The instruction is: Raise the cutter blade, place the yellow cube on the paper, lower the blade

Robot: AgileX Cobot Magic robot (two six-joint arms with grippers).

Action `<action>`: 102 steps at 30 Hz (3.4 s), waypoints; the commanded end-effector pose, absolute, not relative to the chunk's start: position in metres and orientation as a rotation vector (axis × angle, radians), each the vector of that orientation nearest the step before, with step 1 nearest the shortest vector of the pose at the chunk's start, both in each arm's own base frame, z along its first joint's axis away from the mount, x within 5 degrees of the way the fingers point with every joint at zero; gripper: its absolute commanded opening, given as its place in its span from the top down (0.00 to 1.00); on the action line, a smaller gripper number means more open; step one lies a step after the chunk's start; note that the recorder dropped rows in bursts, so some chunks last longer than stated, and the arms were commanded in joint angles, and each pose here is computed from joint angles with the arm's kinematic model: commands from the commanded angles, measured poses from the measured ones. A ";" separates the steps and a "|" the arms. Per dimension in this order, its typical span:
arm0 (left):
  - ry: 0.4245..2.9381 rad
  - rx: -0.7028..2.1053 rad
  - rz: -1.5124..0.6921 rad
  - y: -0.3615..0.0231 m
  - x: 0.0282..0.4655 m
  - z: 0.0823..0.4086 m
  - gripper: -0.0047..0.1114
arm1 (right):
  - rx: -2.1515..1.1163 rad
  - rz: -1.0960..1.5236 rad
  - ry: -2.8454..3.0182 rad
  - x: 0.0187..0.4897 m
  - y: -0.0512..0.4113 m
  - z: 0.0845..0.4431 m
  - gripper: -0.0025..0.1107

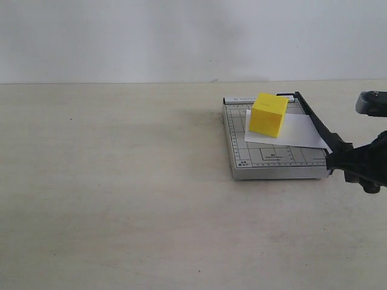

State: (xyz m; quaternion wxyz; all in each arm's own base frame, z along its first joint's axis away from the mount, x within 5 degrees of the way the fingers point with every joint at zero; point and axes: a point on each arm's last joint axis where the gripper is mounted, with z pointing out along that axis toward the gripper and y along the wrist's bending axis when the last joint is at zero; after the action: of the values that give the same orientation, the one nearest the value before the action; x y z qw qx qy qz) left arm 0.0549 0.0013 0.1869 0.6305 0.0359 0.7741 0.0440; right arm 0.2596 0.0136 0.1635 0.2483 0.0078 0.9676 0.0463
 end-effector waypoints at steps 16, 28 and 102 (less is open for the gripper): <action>1.760 0.084 0.105 0.001 0.055 0.188 0.92 | 0.059 0.136 2.836 0.228 0.012 0.123 0.75; 1.760 0.084 0.105 0.001 0.055 0.188 0.92 | 0.029 0.171 2.661 0.228 0.014 0.168 0.43; 1.762 0.084 0.104 0.001 0.055 0.188 0.92 | 0.073 0.147 1.578 0.056 0.004 0.205 0.94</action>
State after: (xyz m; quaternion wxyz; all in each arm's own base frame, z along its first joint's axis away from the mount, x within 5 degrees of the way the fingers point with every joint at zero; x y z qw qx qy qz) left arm 0.0549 0.0013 0.1869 0.6305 0.0359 0.7741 0.0440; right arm 0.0564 0.0048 0.2044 0.6939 0.0236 0.7167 0.0653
